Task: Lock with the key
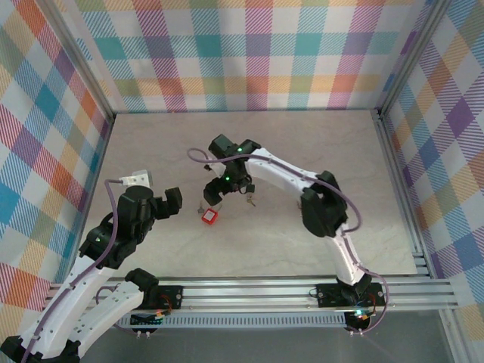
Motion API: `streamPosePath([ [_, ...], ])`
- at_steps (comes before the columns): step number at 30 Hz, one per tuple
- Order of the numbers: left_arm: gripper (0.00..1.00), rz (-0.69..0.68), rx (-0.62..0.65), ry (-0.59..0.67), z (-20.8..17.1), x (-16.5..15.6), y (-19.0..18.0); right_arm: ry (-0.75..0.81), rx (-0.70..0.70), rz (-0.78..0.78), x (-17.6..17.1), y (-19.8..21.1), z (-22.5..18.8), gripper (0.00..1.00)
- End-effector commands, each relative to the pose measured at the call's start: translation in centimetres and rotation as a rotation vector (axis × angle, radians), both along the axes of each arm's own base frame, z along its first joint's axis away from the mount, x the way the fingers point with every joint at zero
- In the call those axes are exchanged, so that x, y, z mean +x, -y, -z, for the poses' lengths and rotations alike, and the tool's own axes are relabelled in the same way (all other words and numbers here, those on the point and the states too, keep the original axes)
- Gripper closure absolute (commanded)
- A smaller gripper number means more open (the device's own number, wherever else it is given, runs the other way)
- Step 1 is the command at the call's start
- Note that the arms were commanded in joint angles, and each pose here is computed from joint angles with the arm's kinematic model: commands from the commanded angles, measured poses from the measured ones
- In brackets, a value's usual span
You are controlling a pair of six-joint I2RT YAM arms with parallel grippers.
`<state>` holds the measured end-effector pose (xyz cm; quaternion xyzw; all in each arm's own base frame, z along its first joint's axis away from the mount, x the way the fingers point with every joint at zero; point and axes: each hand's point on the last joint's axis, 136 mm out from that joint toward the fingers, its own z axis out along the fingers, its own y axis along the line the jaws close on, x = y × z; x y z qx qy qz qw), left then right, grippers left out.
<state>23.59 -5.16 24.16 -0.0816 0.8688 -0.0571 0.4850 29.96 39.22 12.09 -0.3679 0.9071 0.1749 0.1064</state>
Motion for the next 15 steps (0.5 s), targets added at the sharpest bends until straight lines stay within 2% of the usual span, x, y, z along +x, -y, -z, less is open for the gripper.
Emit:
streamPosePath([
  [1, 0.00, 0.040, -0.029, 0.009, 0.0, 0.4, 0.9, 0.106, 0.081, 0.082, 0.6, 1.4, -4.1, 0.01],
  [6, 0.00, 0.053, -0.035, 0.002, 0.1, 0.5, 1.3, 0.108, 0.033, 0.224, 0.2, 5.1, -2.7, 0.01],
  [11, 0.00, 0.056, -0.034, -0.002, 0.2, 0.7, 1.4, 0.097, -0.030, 0.336, 0.3, 7.0, -0.5, 0.00],
  [15, 0.00, 0.062, -0.031, -0.010, 0.4, 0.6, 1.5, 0.077, -0.065, 0.415, 0.8, 7.6, 0.8, 0.06],
])
